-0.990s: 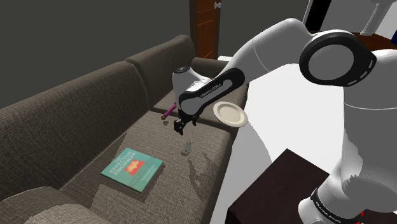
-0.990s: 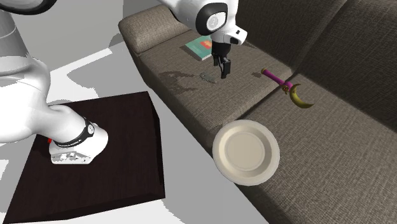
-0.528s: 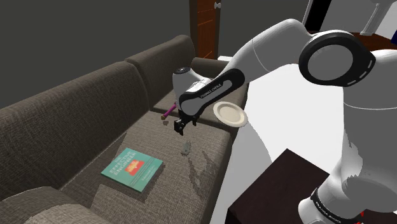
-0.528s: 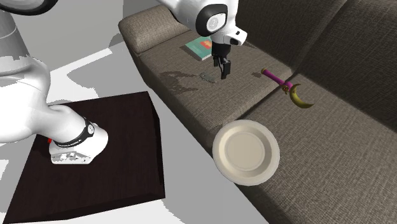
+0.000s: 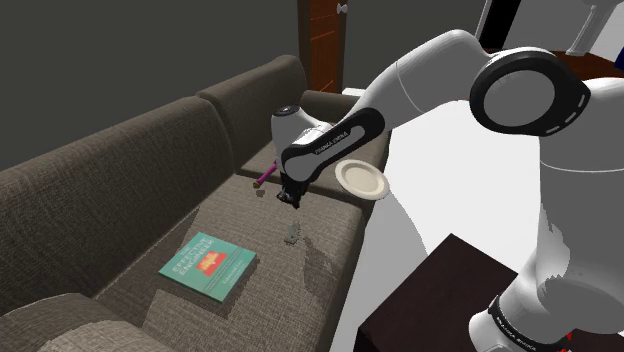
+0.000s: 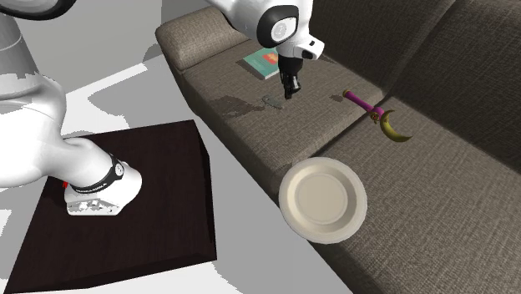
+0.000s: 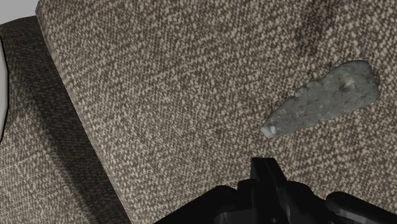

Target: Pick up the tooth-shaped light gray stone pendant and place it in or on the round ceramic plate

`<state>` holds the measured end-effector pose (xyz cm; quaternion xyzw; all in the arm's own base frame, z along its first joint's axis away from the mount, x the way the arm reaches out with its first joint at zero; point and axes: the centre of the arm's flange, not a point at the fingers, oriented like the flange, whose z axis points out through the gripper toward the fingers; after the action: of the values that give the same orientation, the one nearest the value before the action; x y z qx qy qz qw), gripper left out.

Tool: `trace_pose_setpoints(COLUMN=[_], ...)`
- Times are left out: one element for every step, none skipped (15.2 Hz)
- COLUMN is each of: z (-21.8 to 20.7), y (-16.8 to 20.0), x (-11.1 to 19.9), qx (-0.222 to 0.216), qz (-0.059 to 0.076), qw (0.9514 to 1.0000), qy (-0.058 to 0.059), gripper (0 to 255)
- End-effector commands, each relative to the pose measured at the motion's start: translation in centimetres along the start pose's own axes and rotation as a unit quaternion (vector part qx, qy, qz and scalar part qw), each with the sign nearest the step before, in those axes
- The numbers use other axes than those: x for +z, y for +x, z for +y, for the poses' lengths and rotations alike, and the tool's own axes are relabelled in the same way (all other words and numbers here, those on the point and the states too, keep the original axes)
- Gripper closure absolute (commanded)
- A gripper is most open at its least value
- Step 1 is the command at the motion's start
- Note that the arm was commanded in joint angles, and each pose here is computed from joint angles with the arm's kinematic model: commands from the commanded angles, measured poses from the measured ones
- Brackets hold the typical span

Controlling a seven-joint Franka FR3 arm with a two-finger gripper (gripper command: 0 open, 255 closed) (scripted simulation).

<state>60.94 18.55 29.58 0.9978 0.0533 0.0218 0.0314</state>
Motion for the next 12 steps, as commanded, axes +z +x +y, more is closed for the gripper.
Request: trace_pose_setpoints(z=[0.0, 0.0, 0.0, -0.3, -0.8, -1.5, -2.2, -2.2, -2.3, -2.3, -2.3, -2.4], y=[0.0, 0.0, 0.0, -1.1, -2.1, -3.0, -3.6, -3.6, -3.6, -3.6, -3.5, -3.5], x=[0.0, 0.0, 0.0, 0.6, 1.1, 1.6, 2.1, 2.6, 3.1, 3.6, 4.2, 4.7], qx=[0.0, 0.0, 0.0, 0.097, 0.193, 0.287, 0.36, 0.36, 0.36, 0.36, 0.36, 0.36], qz=[0.0, 0.0, 0.0, 0.002, 0.005, 0.007, 0.008, 0.008, 0.008, 0.008, 0.008, 0.008], qw=[1.0, 1.0, 1.0, 0.9952, 0.9809, 0.9572, 0.9319, 0.9319, 0.9319, 0.9319, 0.9319, 0.9319], qy=[0.0, 0.0, 0.0, 0.013, 0.025, 0.037, 0.047, 0.047, 0.047, 0.047, 0.047, 0.047], gripper=[255, 255, 0, 0, 0, 0, 0, 0, 0, 0, 0, 0])
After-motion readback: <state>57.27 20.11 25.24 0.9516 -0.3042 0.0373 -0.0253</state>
